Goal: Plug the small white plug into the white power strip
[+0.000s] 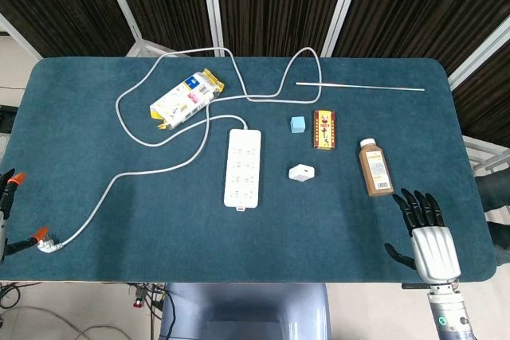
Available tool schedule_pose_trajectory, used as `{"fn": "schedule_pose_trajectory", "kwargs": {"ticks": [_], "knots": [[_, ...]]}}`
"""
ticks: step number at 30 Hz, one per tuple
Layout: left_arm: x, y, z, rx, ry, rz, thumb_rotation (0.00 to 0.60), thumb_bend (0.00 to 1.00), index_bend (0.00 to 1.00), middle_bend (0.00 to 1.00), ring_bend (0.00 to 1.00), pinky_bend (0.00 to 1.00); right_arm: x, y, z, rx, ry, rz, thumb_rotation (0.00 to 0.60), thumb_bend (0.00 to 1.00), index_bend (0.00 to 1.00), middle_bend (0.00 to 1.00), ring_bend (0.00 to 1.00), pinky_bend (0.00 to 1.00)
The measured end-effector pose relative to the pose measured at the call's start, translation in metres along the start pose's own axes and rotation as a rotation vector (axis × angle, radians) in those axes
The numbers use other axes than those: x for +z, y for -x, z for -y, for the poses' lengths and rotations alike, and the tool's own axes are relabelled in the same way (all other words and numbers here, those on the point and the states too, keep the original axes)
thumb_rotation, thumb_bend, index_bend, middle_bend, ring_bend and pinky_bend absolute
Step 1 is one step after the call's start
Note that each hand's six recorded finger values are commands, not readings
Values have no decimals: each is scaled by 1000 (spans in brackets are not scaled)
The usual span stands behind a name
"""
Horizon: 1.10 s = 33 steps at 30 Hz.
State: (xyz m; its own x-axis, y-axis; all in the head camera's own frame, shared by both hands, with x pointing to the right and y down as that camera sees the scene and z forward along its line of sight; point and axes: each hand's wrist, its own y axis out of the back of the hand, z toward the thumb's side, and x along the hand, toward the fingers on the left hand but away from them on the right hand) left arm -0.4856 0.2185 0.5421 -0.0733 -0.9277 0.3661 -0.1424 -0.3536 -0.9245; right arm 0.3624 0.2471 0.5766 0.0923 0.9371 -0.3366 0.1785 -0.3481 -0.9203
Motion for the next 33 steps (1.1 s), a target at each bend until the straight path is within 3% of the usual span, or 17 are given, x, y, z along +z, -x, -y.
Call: {"fn": "schedule_pose_trajectory", "kwargs": {"ticks": [7, 18, 25, 33], "knots": [[4, 3, -1, 3, -3, 13, 600, 126, 108, 0, 0, 0, -1, 0, 0, 3, 12, 2, 600, 235, 97, 82, 0, 0], [3, 5, -4, 25, -15, 3, 600, 126, 108, 0, 0, 0, -6, 6, 4, 33, 141, 35, 600, 235, 97, 82, 2, 0], [4, 6, -2, 14, -8, -1, 600, 126, 108, 0, 0, 0, -2, 4, 9, 49, 157, 32, 600, 234, 97, 82, 10, 0], [5, 7, -2, 22, -10, -1, 600, 126, 108, 0, 0, 0, 8, 17, 20, 124, 328, 14, 600, 235, 97, 82, 41, 0]]}}
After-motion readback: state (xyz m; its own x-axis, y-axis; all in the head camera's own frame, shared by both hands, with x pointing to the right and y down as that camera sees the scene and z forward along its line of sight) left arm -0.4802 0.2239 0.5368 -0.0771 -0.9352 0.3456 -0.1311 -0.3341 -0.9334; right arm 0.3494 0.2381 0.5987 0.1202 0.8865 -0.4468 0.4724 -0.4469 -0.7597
